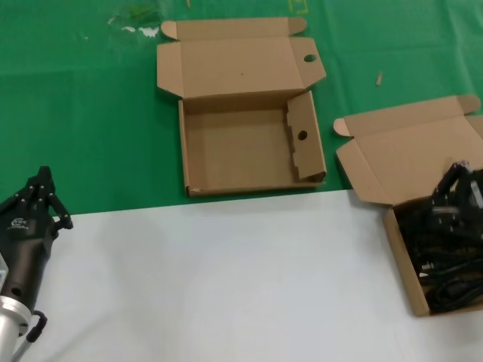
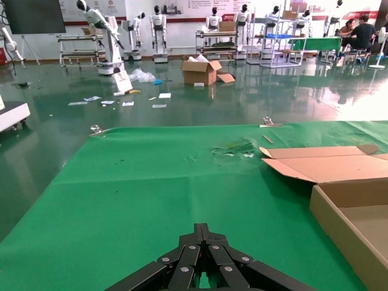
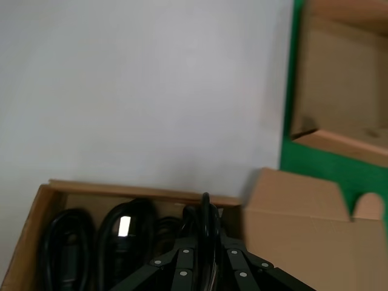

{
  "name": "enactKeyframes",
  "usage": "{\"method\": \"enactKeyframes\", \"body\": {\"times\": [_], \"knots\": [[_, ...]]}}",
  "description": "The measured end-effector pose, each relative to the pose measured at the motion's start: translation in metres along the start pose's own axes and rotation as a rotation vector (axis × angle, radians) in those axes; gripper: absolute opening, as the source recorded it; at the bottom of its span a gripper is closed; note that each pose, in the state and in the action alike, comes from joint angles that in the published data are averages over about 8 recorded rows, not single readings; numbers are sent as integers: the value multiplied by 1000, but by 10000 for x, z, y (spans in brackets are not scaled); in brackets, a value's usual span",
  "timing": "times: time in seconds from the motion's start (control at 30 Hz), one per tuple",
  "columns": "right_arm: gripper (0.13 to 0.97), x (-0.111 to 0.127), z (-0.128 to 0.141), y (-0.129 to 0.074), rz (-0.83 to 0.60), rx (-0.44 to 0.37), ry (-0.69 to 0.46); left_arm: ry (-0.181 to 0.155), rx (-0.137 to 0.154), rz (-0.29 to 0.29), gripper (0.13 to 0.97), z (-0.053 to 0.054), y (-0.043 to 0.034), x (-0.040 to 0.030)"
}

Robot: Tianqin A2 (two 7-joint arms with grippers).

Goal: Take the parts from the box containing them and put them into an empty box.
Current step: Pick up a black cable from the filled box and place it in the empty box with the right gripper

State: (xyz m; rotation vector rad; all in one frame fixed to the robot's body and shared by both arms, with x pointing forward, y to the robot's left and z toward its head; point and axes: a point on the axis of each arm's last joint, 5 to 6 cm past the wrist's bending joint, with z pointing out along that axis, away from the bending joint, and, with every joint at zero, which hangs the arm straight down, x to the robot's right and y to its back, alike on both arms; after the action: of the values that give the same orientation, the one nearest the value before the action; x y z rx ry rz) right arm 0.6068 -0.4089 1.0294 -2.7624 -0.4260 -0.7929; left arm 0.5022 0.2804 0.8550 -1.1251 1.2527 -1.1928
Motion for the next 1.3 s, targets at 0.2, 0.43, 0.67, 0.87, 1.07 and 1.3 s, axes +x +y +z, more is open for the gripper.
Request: {"method": "enactKeyframes", "body": {"times": [0.2, 0.43, 0.67, 0.87, 1.07, 1.3], "knots": [[191, 301, -289, -289, 13, 11, 47, 0, 0, 0, 140, 0, 0, 0], [186, 834, -411, -808, -9, 64, 156, 0, 0, 0, 140, 0, 0, 0], [186, 1287, -107, -1249, -49, 117, 237, 0, 0, 0, 140, 0, 0, 0], [186, 1566, 344, -1507, -61, 152, 262, 0, 0, 0, 140, 0, 0, 0], [186, 1759, 808, -1733, -57, 189, 269, 0, 0, 0, 140, 0, 0, 0], [190, 1818, 1206, -1857, -66, 197, 255, 0, 0, 0, 140, 0, 0, 0]]}}
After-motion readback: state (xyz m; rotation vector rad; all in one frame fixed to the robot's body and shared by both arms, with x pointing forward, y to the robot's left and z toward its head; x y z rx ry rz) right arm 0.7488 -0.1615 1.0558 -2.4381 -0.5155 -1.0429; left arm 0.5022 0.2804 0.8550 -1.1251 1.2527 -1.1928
